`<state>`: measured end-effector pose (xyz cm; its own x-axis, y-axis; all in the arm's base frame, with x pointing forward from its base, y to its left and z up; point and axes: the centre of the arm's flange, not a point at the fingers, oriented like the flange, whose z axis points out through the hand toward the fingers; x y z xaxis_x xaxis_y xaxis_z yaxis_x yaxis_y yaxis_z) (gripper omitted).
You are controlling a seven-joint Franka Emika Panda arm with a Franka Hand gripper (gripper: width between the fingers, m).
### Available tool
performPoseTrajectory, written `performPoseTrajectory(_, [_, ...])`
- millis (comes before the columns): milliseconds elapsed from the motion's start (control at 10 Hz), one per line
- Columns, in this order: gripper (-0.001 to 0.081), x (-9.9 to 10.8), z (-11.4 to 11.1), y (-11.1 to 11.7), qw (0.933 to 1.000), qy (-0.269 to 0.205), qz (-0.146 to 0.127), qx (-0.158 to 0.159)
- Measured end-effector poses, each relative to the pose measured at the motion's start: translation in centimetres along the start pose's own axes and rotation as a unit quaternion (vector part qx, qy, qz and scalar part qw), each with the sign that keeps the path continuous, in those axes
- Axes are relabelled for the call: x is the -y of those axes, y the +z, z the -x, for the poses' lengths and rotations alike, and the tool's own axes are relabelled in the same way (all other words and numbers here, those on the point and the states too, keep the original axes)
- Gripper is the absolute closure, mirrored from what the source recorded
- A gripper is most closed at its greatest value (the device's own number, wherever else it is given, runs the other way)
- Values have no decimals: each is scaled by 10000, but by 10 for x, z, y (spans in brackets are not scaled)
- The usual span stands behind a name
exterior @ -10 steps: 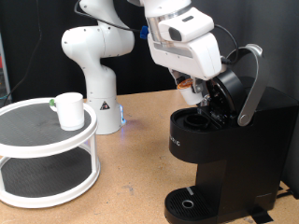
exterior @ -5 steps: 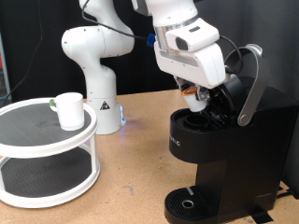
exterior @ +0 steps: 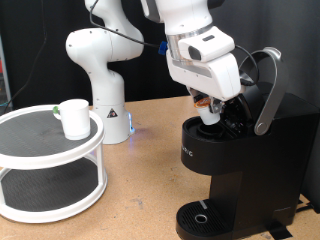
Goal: Make a cup of coffee with the keurig machine
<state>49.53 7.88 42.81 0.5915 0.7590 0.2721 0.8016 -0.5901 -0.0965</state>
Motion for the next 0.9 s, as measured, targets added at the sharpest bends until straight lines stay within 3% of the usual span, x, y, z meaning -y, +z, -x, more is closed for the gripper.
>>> performPoseTrajectory(900, [352,-16,0,17,9997,214,-26,130])
